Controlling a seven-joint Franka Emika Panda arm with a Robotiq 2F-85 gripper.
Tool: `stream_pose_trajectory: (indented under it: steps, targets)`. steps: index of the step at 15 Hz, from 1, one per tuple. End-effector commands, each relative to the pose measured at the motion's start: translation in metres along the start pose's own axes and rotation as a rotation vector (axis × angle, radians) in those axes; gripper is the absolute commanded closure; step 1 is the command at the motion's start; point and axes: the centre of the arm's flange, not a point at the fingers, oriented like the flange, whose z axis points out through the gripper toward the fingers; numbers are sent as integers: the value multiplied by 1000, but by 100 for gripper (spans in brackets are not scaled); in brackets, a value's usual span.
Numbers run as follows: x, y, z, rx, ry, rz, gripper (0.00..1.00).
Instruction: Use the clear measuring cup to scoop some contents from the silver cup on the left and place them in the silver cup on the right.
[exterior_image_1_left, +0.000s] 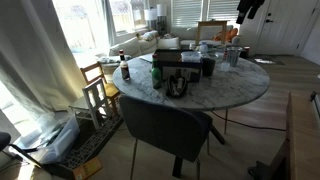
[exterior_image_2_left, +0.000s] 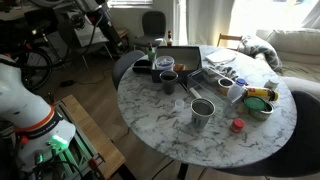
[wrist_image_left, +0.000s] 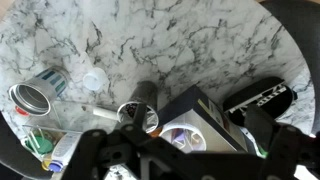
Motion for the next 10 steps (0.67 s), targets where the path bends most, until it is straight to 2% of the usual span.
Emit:
stream_pose_trajectory:
  steps: [1,7,10]
  targets:
    - [0,0,0,0,-1,0,0]
    - [0,0,1,0,-2,0,0]
    - [3,4,33,-163,-79,49,0]
